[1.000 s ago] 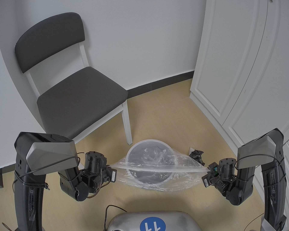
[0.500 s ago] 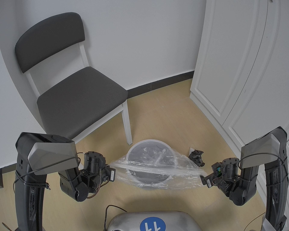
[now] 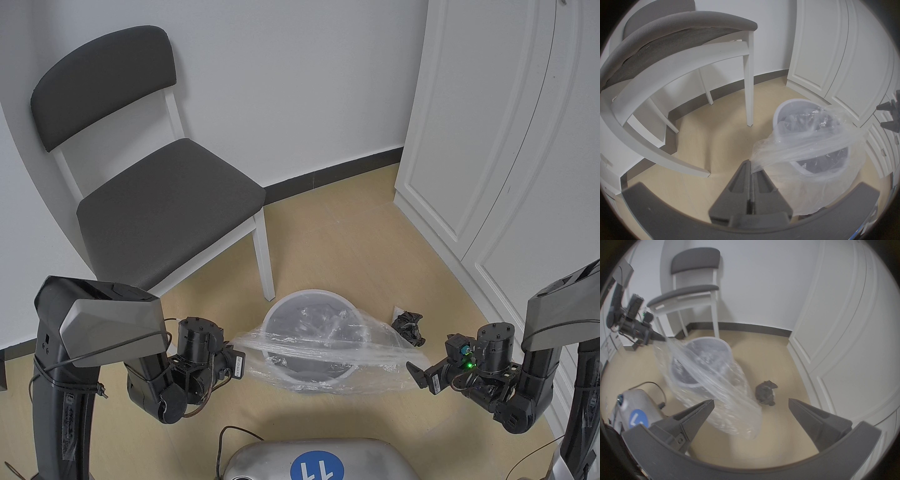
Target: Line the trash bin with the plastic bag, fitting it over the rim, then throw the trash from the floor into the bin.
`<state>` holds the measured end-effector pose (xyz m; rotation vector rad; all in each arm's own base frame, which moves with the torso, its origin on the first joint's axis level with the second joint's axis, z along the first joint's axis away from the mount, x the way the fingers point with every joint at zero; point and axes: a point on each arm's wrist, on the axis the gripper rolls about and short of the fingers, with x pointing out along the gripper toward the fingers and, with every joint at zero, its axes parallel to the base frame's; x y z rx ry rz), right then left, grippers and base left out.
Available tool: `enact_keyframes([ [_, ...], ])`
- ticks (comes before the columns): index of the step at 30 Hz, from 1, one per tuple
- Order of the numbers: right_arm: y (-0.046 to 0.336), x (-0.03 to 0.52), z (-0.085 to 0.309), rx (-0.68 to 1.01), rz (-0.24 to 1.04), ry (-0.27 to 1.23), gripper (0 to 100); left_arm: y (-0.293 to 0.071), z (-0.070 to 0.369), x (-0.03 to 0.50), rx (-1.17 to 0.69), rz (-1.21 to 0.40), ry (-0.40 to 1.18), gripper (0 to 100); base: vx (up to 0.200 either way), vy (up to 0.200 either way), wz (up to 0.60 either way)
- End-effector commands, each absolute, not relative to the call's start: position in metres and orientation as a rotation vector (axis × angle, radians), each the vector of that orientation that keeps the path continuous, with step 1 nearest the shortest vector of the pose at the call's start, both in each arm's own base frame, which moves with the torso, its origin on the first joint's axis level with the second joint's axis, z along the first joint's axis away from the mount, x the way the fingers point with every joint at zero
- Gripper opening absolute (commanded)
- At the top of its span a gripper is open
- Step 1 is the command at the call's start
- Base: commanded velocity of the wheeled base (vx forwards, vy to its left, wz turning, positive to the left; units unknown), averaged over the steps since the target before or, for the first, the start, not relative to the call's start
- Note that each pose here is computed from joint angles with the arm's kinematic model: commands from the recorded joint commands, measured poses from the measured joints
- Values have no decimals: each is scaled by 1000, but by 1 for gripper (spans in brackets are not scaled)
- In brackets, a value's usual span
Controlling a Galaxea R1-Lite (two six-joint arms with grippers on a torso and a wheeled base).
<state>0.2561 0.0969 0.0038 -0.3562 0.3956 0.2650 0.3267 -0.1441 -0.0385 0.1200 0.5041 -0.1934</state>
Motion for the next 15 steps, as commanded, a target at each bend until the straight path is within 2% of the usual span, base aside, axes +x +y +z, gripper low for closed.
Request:
enact_keyframes([
  [1, 104, 241, 28, -319, 327, 318, 100, -149, -38, 321, 128, -211, 509, 0, 0, 0, 0],
  [15, 120, 226, 40, -279, 391, 281, 100, -151, -37, 310, 218, -247, 431, 0, 0, 0, 0],
])
